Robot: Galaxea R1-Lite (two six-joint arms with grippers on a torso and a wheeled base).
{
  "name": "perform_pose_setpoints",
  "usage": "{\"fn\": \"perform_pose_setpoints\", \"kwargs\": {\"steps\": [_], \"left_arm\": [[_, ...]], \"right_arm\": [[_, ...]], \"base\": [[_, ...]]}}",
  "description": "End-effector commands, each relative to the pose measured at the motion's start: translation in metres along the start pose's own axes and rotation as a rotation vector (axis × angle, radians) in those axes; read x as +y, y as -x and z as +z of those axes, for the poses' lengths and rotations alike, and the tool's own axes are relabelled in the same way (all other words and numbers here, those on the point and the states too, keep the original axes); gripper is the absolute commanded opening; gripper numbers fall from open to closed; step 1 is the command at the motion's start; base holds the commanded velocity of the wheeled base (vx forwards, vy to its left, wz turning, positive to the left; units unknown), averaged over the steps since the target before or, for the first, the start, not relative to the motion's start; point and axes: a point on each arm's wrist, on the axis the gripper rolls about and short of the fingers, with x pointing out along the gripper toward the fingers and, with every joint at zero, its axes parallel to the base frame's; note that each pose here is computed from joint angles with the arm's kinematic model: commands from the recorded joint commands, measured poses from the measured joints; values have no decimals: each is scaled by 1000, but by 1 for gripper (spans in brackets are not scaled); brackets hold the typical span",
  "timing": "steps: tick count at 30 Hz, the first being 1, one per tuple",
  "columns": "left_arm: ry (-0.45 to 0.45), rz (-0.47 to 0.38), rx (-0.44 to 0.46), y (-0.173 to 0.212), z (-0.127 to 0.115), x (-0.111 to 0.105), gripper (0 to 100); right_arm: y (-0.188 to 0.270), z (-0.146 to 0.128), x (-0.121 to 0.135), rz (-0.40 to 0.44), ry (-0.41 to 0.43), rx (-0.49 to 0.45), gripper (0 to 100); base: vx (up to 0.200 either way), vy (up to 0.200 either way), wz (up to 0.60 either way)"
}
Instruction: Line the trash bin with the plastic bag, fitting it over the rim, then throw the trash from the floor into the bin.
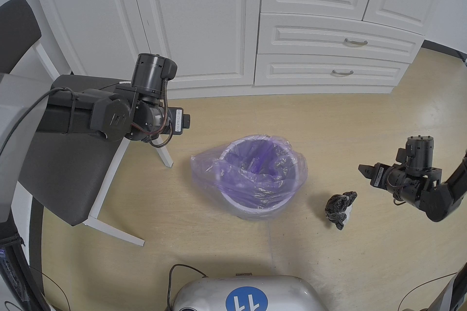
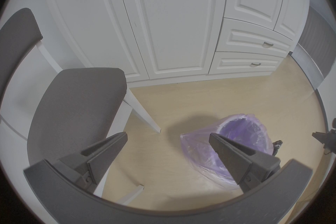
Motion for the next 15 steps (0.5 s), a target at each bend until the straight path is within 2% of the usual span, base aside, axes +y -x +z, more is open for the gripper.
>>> {"fn": "perform_pose_setpoints", "kwargs": {"steps": [1, 6, 9, 13, 15], "left_arm": [[-5, -41, -30, 33, 4, -4, 100], [-28, -56, -16, 33, -2, -13, 100], [-55, -81, -17, 32, -3, -28, 100], [-75, -83, -6, 9, -6, -51, 100], [-80, -73, 1, 3, -8, -54, 100]], "right_arm": [[42, -1, 9, 34, -10, -88, 100], [54, 2, 18, 28, 28, -133, 100], [70, 5, 25, 19, 108, -182, 100], [103, 10, 33, 42, 174, -257, 100], [110, 12, 34, 53, 181, -274, 100]], "base": [[0, 0, 0], [0, 0, 0], [0, 0, 0], [0, 0, 0], [0, 0, 0]]}}
